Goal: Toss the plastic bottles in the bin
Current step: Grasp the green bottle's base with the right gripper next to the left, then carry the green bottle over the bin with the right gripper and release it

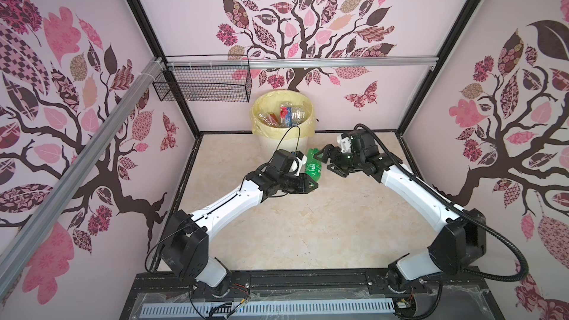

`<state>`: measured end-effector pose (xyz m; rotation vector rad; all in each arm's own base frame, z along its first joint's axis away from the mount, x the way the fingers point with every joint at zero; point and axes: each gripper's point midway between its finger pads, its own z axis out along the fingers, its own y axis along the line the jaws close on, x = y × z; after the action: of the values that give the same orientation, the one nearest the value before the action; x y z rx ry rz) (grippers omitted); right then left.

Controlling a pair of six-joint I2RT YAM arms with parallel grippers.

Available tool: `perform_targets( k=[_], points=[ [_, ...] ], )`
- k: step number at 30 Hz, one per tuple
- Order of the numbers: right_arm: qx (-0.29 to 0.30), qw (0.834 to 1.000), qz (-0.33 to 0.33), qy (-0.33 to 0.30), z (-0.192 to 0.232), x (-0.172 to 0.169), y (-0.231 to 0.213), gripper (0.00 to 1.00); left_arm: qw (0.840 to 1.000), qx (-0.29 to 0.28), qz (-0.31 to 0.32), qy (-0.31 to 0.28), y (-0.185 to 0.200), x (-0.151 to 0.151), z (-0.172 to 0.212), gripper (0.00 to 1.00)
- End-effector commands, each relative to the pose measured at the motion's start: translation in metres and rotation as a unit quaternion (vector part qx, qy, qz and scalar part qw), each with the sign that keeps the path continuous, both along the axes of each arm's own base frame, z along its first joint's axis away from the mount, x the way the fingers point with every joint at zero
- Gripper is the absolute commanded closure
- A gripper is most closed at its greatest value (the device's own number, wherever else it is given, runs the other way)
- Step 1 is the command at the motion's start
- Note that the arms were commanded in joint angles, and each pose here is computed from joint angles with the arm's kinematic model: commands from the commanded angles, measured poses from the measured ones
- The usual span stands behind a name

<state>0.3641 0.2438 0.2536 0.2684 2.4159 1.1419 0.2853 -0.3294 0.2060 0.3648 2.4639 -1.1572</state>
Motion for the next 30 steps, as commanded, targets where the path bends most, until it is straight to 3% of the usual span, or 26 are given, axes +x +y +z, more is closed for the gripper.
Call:
perform_targets(
  k=[1,10,21,25,30],
  points=[
    [0.015,1.0,0.012,-0.019,0.015,0.001,0.009,0.1,0.999,-0.029,-0.017,-0.013,-0.009,-0.003,0.021,0.77],
    [0.025,0.999,0.033,-0.018,0.009,-0.005,0.025,0.19,0.998,-0.051,-0.029,-0.02,-0.013,-0.006,0.039,0.75],
    [0.017,0.999,0.029,-0.024,0.011,0.001,0.027,0.48,0.998,-0.053,-0.026,-0.026,-0.011,-0.008,0.047,0.67],
    [0.015,0.999,0.026,-0.037,0.021,0.009,0.028,0.5,0.998,-0.049,-0.019,-0.029,-0.006,-0.007,0.05,0.65],
    [0.0,0.997,0.02,-0.072,0.046,0.023,0.028,0.53,0.998,-0.04,0.018,-0.049,0.013,0.007,0.074,0.35]
  ],
)
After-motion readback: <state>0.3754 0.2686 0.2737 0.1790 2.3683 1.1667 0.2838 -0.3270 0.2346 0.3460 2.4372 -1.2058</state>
